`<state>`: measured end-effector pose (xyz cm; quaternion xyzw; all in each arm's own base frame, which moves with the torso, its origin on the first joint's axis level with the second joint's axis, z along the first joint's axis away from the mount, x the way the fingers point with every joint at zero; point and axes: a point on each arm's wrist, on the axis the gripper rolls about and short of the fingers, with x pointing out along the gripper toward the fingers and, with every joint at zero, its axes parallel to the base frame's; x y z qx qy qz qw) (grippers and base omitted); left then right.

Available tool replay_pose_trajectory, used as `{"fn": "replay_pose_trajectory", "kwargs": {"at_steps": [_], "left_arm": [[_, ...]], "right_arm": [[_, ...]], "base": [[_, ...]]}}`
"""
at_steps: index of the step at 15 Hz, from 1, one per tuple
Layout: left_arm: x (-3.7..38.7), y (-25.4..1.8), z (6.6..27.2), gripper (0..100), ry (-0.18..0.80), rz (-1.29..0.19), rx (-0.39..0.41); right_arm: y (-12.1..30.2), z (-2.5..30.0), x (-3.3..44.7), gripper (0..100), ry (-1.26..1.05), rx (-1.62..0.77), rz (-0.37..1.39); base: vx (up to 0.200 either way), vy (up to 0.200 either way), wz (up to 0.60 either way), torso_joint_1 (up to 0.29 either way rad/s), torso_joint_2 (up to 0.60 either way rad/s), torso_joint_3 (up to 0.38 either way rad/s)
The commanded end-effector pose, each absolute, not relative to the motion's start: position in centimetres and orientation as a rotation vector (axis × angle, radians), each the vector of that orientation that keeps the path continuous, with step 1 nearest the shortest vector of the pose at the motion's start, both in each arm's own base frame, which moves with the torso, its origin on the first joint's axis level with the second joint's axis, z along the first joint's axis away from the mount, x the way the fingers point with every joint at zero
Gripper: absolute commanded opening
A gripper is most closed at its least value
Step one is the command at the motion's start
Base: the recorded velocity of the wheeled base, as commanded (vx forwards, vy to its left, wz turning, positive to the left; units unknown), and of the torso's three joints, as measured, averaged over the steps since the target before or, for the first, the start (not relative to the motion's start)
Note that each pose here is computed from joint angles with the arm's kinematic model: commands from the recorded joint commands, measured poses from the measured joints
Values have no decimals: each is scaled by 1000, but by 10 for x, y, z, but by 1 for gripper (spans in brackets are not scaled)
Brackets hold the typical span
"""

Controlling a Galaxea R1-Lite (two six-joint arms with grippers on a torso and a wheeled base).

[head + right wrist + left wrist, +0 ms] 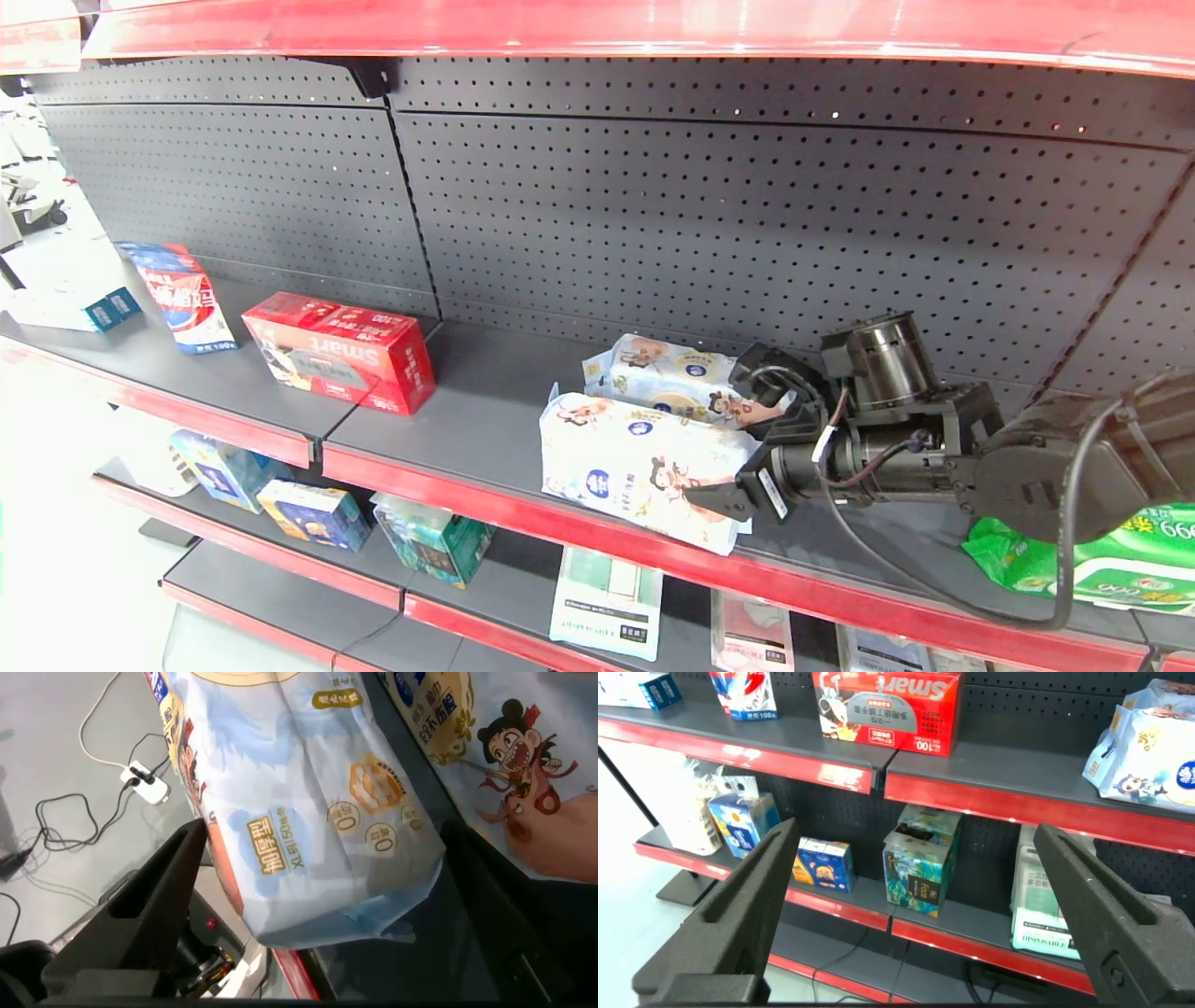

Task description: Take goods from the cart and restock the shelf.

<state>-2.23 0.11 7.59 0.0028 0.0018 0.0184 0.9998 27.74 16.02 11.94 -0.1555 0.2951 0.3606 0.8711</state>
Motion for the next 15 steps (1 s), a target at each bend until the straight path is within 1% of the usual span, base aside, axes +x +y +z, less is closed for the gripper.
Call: {"fn": "replay_pose_trajectory", "kwargs": {"at_steps": [1, 15], "left_arm": [[-22, 1, 76, 100, 5, 38, 5], [-22, 1, 76, 100, 5, 38, 6]], "right_arm": [[162, 118, 280, 100, 619, -326, 755], [166, 109, 284, 100, 641, -335, 762]], "base": [[0, 0, 0, 0, 0, 0], [0, 0, 0, 0, 0, 0]]}}
